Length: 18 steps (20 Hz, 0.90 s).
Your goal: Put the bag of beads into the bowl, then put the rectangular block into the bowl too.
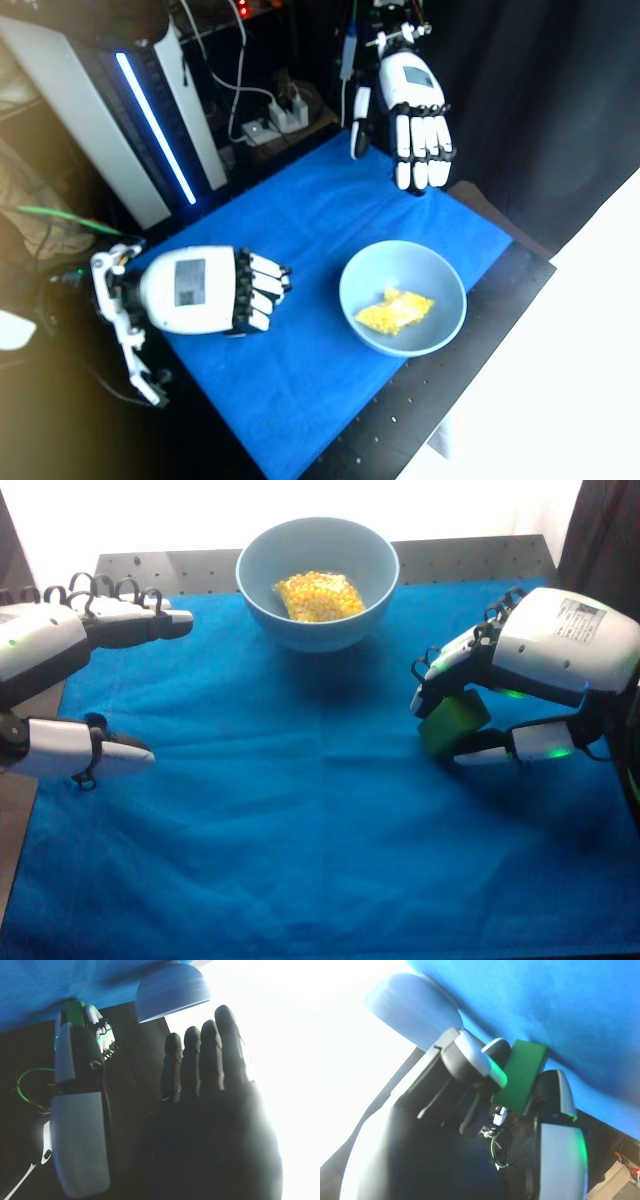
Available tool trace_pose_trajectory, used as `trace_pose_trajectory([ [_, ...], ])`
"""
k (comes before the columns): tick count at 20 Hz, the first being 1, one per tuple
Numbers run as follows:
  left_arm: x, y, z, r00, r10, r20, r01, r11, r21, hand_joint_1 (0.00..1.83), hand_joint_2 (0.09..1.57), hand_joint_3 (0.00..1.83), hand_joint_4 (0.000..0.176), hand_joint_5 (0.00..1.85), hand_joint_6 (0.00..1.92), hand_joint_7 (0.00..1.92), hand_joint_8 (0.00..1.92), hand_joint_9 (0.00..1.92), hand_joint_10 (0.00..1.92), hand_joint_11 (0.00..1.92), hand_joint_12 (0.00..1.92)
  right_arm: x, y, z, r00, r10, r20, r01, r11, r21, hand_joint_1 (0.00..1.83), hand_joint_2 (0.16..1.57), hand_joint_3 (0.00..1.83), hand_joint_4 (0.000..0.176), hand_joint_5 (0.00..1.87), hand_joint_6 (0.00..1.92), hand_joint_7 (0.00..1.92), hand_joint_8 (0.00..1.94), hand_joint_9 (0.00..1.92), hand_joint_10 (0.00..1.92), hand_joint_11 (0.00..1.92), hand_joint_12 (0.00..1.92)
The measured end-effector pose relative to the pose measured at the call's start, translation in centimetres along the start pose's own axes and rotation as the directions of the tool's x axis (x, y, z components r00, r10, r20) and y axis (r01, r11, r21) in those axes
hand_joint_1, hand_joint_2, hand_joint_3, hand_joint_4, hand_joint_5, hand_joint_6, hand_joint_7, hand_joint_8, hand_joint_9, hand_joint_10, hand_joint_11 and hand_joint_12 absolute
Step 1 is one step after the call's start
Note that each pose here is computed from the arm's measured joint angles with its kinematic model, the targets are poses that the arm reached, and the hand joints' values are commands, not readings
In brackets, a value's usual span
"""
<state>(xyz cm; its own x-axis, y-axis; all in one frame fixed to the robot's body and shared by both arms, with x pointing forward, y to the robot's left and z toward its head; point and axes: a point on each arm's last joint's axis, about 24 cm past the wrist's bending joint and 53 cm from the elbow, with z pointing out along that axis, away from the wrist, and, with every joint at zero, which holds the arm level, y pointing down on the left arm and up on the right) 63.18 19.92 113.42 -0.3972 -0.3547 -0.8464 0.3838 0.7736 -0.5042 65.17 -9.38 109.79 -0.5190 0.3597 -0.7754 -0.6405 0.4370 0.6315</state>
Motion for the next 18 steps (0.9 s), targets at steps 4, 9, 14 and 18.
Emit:
trace_pose_trajectory([
  [4,-0.2,0.0,0.0,1.0000,-0.005,0.006,0.005,1.0000,0.003,0.96,1.04,0.00,0.000,0.27,0.01,0.19,0.00,0.11,0.00,0.00,0.35,-3.8,3.0,-0.2,0.996,-0.030,0.079,0.038,0.994,-0.100,1.19,1.06,0.00,0.000,1.10,0.75,1.17,0.92,1.20,1.37,1.09,1.65],
  [9,-0.2,0.0,0.0,0.9999,-0.007,0.007,0.007,1.0000,0.002,0.93,1.02,0.00,0.012,0.28,0.00,0.19,0.00,0.10,0.00,0.00,0.24,-10.2,6.8,1.4,0.972,-0.112,0.206,0.153,0.968,-0.200,1.19,1.05,0.00,0.000,1.12,0.74,0.99,1.36,1.05,1.70,1.02,1.88],
  [14,0.0,0.3,0.2,0.9999,-0.016,0.003,0.016,0.9999,0.000,0.86,0.99,0.00,0.024,0.25,0.00,0.18,0.00,0.10,0.00,0.00,0.11,-13.4,7.1,6.2,0.950,-0.125,0.287,0.187,0.963,-0.197,1.28,1.08,0.00,0.000,1.13,0.51,1.04,1.14,1.05,1.24,1.00,1.66],
  [18,-0.3,0.5,0.4,0.9998,-0.014,0.011,0.014,0.9999,-0.002,0.91,1.00,0.00,0.023,0.26,0.00,0.16,0.00,0.04,0.00,0.00,0.00,-12.5,6.9,11.3,0.953,-0.123,0.276,0.175,0.969,-0.172,1.18,1.07,0.00,0.000,1.09,0.78,1.33,0.45,1.26,1.07,1.12,1.52],
])
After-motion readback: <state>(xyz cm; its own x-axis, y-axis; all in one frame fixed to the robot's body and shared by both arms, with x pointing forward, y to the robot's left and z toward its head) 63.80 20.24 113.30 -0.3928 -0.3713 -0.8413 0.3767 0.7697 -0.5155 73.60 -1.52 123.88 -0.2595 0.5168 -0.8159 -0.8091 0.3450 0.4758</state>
